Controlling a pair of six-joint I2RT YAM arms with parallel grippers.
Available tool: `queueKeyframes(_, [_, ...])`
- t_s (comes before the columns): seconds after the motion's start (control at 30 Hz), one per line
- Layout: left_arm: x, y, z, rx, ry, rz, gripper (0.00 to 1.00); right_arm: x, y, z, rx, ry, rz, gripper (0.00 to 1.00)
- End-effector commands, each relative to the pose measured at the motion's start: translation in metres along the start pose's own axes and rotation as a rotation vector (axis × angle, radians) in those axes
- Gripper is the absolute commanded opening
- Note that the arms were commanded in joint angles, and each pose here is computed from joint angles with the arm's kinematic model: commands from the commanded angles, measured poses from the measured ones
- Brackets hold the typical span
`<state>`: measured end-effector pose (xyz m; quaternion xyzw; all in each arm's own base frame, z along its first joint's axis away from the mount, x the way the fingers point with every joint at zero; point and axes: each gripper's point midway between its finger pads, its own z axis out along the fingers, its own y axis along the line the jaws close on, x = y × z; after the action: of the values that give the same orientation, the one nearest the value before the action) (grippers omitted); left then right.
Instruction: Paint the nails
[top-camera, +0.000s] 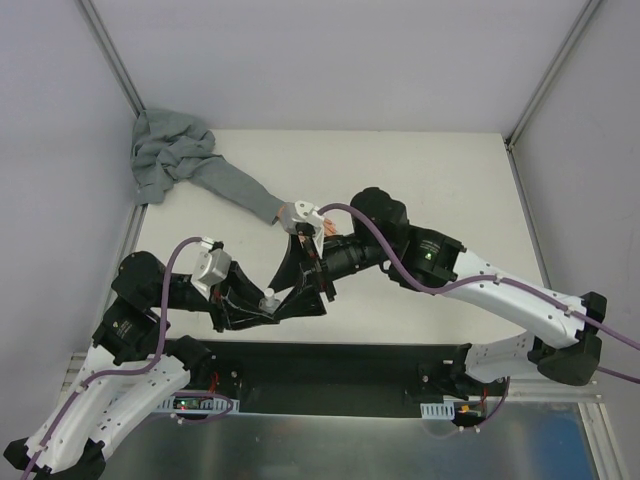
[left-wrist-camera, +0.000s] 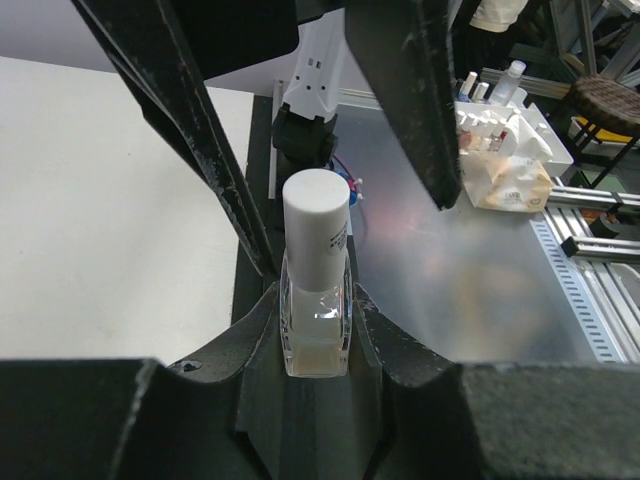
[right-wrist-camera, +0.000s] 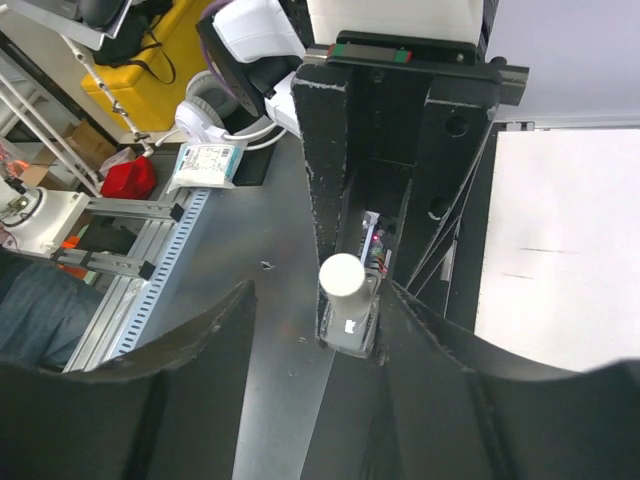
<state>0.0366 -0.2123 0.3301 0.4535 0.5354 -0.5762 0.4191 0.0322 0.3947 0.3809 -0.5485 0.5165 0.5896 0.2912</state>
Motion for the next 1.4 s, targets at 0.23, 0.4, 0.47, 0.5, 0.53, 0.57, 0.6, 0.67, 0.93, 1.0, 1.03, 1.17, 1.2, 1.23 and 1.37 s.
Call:
queueKeyframes(0.23, [-0.023,-0.018,-0.001,0.07,-0.043,0.085,0.0,-0.038,0.013,0.004,-0.109,-0.106,-0.073,0.4])
queueKeyframes(0.4, [-0.026,-0.018,-0.001,0.063,-0.051,0.086,0.0,-0.036,0.011,0.006,-0.107,-0.104,-0.067,0.26])
queueKeyframes(0.47, [-0.029,-0.016,-0.001,0.045,-0.063,0.089,0.0,-0.034,0.01,0.006,-0.103,-0.103,-0.066,0.19])
queueKeyframes(0.5, [-0.03,-0.014,-0.001,0.032,-0.068,0.088,0.0,-0.035,0.01,0.005,-0.102,-0.105,-0.068,0.1])
queueKeyframes(0.53, [-0.032,-0.013,-0.001,0.023,-0.075,0.093,0.0,-0.032,0.009,0.005,-0.097,-0.101,-0.064,0.07])
queueKeyframes(0.57, [-0.035,-0.01,-0.001,-0.003,-0.088,0.093,0.0,-0.031,0.008,0.005,-0.094,-0.102,-0.066,0.03])
queueKeyframes(0.6, [-0.038,-0.007,-0.001,-0.02,-0.096,0.092,0.0,-0.03,0.007,0.004,-0.083,-0.103,-0.064,0.01])
queueKeyframes(0.67, [-0.044,-0.003,-0.002,-0.062,-0.121,0.101,0.0,-0.024,0.005,0.003,-0.071,-0.097,-0.061,0.01])
queueKeyframes(0.93, [-0.079,0.032,-0.013,-0.307,-0.247,0.148,0.0,0.001,-0.013,0.002,0.114,-0.102,-0.092,0.01])
queueKeyframes(1.0, [-0.083,0.04,-0.015,-0.349,-0.258,0.158,0.0,0.009,-0.024,0.001,0.199,-0.1,-0.095,0.01])
queueKeyframes(1.03, [-0.085,0.048,-0.017,-0.386,-0.265,0.173,0.0,0.013,-0.022,0.005,0.213,-0.095,-0.102,0.01])
queueKeyframes(1.17, [-0.082,0.066,-0.016,-0.435,-0.236,0.222,0.0,0.036,-0.048,0.013,0.422,-0.029,-0.068,0.01])
queueKeyframes(1.2, [-0.078,0.071,-0.015,-0.442,-0.215,0.22,0.0,0.031,-0.061,0.009,0.536,-0.035,-0.053,0.01])
queueKeyframes(1.23, [-0.077,0.076,-0.015,-0.452,-0.2,0.246,0.0,0.034,-0.056,0.015,0.562,-0.021,-0.05,0.01])
queueKeyframes(1.37, [-0.067,0.101,-0.019,-0.546,-0.161,0.267,0.0,0.055,-0.093,-0.023,1.199,0.011,0.093,0.01])
